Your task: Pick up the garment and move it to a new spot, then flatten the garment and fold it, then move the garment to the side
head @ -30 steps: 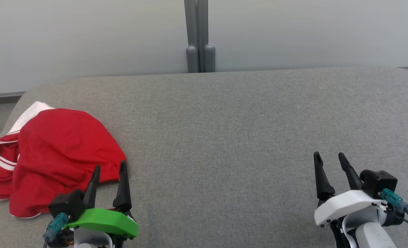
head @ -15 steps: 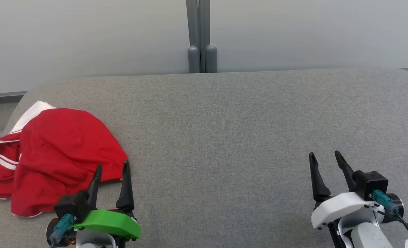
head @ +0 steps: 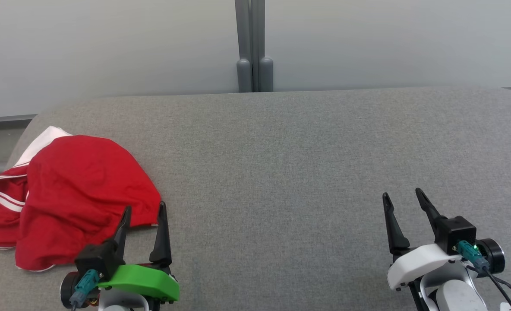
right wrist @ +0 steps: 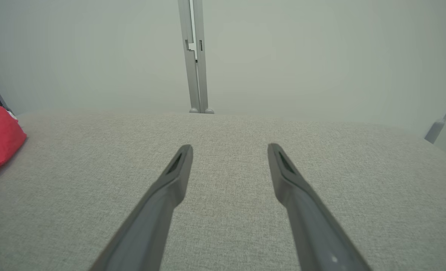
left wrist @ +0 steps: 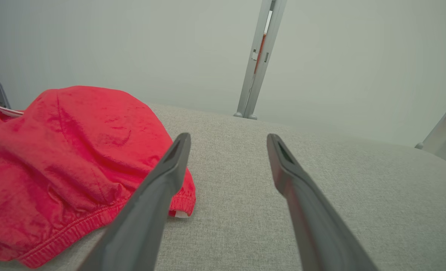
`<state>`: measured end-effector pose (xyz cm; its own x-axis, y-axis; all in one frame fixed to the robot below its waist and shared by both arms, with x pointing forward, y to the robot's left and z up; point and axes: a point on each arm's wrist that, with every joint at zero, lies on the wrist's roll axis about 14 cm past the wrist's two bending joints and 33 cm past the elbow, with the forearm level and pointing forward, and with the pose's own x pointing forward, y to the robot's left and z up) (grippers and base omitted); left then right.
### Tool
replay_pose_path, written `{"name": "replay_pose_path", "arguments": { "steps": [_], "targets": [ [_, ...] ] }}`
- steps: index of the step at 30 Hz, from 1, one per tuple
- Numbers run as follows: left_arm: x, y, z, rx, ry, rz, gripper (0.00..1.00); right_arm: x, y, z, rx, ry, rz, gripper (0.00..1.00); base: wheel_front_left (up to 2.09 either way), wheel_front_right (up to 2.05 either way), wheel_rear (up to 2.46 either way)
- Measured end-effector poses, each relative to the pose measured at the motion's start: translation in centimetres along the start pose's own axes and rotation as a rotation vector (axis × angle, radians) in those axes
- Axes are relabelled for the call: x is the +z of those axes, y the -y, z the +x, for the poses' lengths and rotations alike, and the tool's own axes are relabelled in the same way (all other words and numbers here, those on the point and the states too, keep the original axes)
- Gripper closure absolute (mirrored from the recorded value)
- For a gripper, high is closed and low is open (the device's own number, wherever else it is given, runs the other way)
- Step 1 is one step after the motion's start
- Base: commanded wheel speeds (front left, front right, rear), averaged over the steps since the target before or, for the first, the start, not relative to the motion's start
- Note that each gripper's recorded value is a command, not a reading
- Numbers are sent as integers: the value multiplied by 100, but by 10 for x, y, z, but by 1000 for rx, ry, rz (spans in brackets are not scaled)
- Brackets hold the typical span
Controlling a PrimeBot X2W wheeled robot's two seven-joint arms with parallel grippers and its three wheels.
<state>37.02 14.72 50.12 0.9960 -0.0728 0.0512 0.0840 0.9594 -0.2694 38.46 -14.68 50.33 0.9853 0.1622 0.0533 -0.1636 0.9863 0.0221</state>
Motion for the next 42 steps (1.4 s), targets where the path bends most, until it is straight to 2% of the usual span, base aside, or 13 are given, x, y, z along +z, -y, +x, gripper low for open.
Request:
{"name": "replay_pose_path", "arguments": {
  "steps": [8,26,33,42],
  "targets": [
    [1,1,-1,-9,11,38,0,1,-4,0,21,9,-52,0,0,0,0],
    [1,-5,-3,11,11,35,0,1,-5,3,24,8,-49,0,0,0,0],
    [7,-24,-14,74,25,43,0,0,-23,13,77,8,-46,0,0,0,0],
    [20,-69,-45,226,63,61,0,-1,-69,32,210,11,-23,0,0,0,0]
  ]
}}
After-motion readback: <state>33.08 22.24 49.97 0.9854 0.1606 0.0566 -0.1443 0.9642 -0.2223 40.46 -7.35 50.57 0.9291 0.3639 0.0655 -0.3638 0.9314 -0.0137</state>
